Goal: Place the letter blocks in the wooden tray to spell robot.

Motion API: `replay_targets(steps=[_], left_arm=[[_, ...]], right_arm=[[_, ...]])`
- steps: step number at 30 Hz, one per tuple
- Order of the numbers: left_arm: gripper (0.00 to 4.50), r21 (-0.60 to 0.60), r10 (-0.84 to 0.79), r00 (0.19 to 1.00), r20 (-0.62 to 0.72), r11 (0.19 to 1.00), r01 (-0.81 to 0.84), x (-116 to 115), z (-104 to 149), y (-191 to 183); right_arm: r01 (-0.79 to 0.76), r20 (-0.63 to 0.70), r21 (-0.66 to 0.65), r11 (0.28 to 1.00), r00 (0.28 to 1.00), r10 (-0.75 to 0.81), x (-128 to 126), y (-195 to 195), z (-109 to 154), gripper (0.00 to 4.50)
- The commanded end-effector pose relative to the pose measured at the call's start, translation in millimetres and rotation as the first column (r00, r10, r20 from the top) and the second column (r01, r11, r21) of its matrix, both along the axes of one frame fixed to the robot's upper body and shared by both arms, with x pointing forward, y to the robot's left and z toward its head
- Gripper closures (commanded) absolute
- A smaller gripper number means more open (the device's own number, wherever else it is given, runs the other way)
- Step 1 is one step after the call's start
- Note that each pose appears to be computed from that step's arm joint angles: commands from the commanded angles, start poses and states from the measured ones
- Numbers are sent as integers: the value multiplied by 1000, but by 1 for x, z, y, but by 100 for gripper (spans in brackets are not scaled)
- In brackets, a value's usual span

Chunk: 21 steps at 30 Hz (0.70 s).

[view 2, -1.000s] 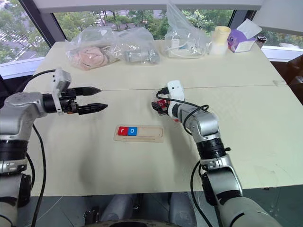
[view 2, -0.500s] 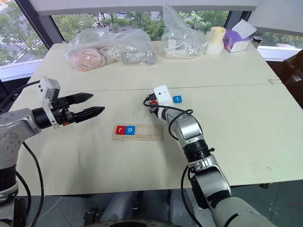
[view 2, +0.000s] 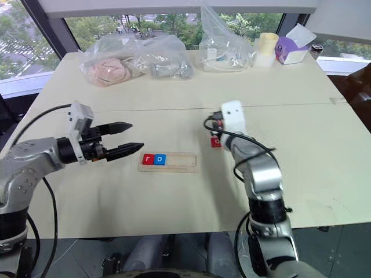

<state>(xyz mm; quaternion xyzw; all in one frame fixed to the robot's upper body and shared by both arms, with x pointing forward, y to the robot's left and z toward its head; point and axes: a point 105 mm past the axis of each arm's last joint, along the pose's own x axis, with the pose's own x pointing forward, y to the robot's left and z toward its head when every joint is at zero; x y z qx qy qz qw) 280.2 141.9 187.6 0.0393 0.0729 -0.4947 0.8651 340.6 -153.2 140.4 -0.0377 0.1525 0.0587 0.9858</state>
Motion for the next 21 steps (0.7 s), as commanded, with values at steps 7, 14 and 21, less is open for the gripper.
replay_targets(steps=[7, 14, 21], left_arm=[[0, -14, -82, 996, 24, 997, 82, 2, 1, -23], [0, -11, -95, 995, 19, 995, 95, 6, -1, -24], [0, -1, -88, 996, 16, 996, 88, 5, -3, -21]], right_arm=[[249, -190, 210, 946, 959, -210, -62, -7, -17, 333], [203, -277, 280, 938, 953, -124, -71, 11, -39, 333], [165, -296, 293, 942, 952, -75, -73, 18, -45, 131]])
